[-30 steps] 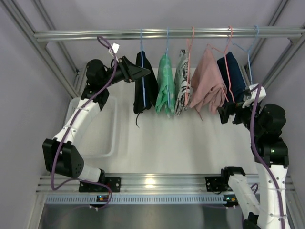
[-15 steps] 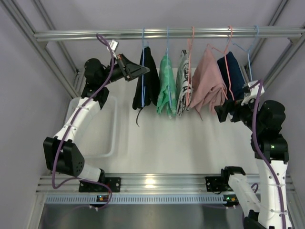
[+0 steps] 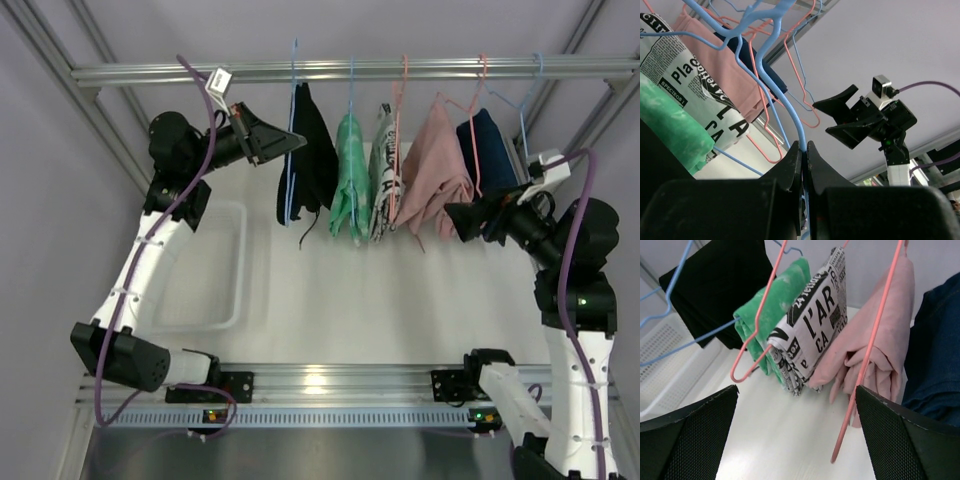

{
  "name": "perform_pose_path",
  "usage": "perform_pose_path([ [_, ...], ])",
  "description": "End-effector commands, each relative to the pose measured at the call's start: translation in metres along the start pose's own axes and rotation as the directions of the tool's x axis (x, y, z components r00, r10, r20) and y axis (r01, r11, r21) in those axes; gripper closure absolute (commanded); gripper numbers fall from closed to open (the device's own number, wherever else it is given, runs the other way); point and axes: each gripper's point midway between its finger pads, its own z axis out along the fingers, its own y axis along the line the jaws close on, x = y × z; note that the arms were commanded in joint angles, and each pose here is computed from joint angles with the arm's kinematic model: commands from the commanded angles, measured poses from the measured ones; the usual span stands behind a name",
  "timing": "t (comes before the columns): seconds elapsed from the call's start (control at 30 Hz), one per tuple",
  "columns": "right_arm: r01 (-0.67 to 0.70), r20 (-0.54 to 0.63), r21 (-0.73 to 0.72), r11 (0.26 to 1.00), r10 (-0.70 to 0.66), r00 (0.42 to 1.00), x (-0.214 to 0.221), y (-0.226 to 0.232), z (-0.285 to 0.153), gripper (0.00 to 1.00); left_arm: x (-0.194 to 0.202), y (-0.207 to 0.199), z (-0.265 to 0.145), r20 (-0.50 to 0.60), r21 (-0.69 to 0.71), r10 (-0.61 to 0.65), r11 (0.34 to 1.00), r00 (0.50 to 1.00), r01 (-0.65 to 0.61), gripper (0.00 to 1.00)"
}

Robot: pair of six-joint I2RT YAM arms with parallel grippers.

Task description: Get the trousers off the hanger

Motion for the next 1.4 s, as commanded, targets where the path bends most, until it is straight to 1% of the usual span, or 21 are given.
perform_pose_path([
  [0.0, 0.024, 0.146, -0.073, 0.997, -0.014, 0.989, -0.055, 0.017, 0.000, 0.00, -0.016, -0.093, -0.029, 0.128, 0.123, 0.351, 0.922, 0.927, -0.366, 1.00],
  [0.07, 0.009, 0.166, -0.116, 0.993, 0.011, 0.986, -0.067, 0.024, 0.003, 0.01, -0.006, -0.082, -0.034, 0.112, 0.081, 0.331, 0.937, 0.937, -0.340, 1.00],
  [0.1, -0.011, 0.193, -0.143, 0.990, 0.038, 0.980, -0.076, 0.028, 0.005, 0.01, -0.002, -0.090, -0.041, 0.122, 0.080, 0.355, 0.928, 0.927, -0.365, 1.00],
  [0.17, -0.039, 0.196, -0.183, 0.982, 0.076, 0.978, -0.081, 0.031, 0.014, 0.01, 0.009, -0.076, -0.046, 0.113, 0.037, 0.340, 0.938, 0.934, -0.346, 1.00],
  [0.2, -0.070, 0.196, -0.203, 0.977, 0.111, 0.974, -0.084, 0.034, 0.017, 0.00, 0.012, -0.079, -0.051, 0.124, 0.026, 0.370, 0.927, 0.921, -0.375, 1.00],
  [0.23, -0.079, 0.187, -0.237, 0.968, 0.125, 0.974, -0.086, 0.039, 0.027, 0.01, 0.017, -0.071, -0.053, 0.118, 0.008, 0.362, 0.931, 0.924, -0.366, 1.00],
  [0.3, -0.067, 0.188, -0.269, 0.961, 0.121, 0.975, -0.093, 0.053, 0.035, 0.01, 0.021, -0.073, -0.060, 0.135, -0.018, 0.379, 0.925, 0.916, -0.380, 1.00],
  [0.33, -0.073, 0.162, -0.299, 0.951, 0.126, 0.979, -0.090, 0.068, 0.048, 0.01, 0.025, -0.066, -0.062, 0.131, -0.031, 0.370, 0.929, 0.920, -0.369, 1.00],
  [0.4, -0.048, 0.174, -0.353, 0.934, 0.116, 0.978, -0.099, 0.091, 0.051, 0.01, 0.028, -0.065, -0.067, 0.140, -0.057, 0.377, 0.926, 0.915, -0.373, 1.00],
  [0.43, -0.062, 0.152, -0.402, 0.914, 0.133, 0.979, -0.096, 0.105, 0.058, 0.01, 0.030, -0.061, -0.068, 0.138, -0.070, 0.372, 0.928, 0.918, -0.366, 1.00],
  [0.47, -0.063, 0.167, -0.422, 0.904, 0.146, 0.975, -0.106, 0.113, 0.059, 0.01, 0.031, -0.060, -0.070, 0.139, -0.079, 0.372, 0.928, 0.918, -0.365, 1.00],
  [0.53, -0.100, 0.113, -0.473, 0.876, 0.172, 0.979, -0.102, 0.131, 0.073, 0.03, 0.035, -0.058, -0.074, 0.150, -0.096, 0.374, 0.927, 0.915, -0.363, 1.00],
  [0.67, -0.103, 0.110, -0.577, 0.810, 0.202, 0.973, -0.116, 0.174, 0.075, 0.08, 0.040, -0.055, -0.082, 0.160, -0.132, 0.400, 0.915, 0.903, -0.382, 1.00],
  [0.8, -0.212, 0.004, -0.661, 0.719, 0.287, 0.958, -0.113, 0.215, 0.081, 0.13, 0.041, -0.054, -0.087, 0.162, -0.160, 0.437, 0.897, 0.885, -0.413, 1.00],
  [0.9, -0.326, -0.107, -0.672, 0.665, 0.349, 0.931, -0.102, 0.241, 0.093, 0.23, 0.036, -0.055, -0.090, 0.171, -0.184, 0.480, 0.874, 0.861, -0.450, 1.00],
  [0.93, -0.351, -0.145, -0.682, 0.641, 0.353, 0.925, -0.094, 0.255, 0.098, 0.26, 0.036, -0.056, -0.090, 0.170, -0.183, 0.483, 0.872, 0.859, -0.454, 1.00],
  [1.03, -0.401, -0.208, -0.702, 0.588, 0.370, 0.905, -0.089, 0.280, 0.105, 0.30, 0.038, -0.057, -0.091, 0.168, -0.175, 0.479, 0.875, 0.862, -0.452, 1.00],
  [1.2, -0.474, -0.282, -0.728, 0.495, 0.414, 0.865, -0.094, 0.304, 0.115, 0.34, 0.044, -0.057, -0.093, 0.147, -0.173, 0.471, 0.878, 0.870, -0.446, 1.00],
  [1.23, -0.483, -0.295, -0.726, 0.489, 0.413, 0.861, -0.089, 0.309, 0.121, 0.37, 0.044, -0.056, -0.093, 0.147, -0.175, 0.472, 0.878, 0.870, -0.446, 1.00],
  [1.27, -0.473, -0.281, -0.741, 0.477, 0.420, 0.863, -0.097, 0.312, 0.122, 0.38, 0.044, -0.056, -0.093, 0.146, -0.174, 0.475, 0.876, 0.868, -0.450, 1.00],
  [1.37, -0.490, -0.300, -0.749, 0.446, 0.431, 0.851, -0.101, 0.322, 0.127, 0.41, 0.045, -0.056, -0.092, 0.145, -0.171, 0.470, 0.879, 0.871, -0.446, 1.00],
])
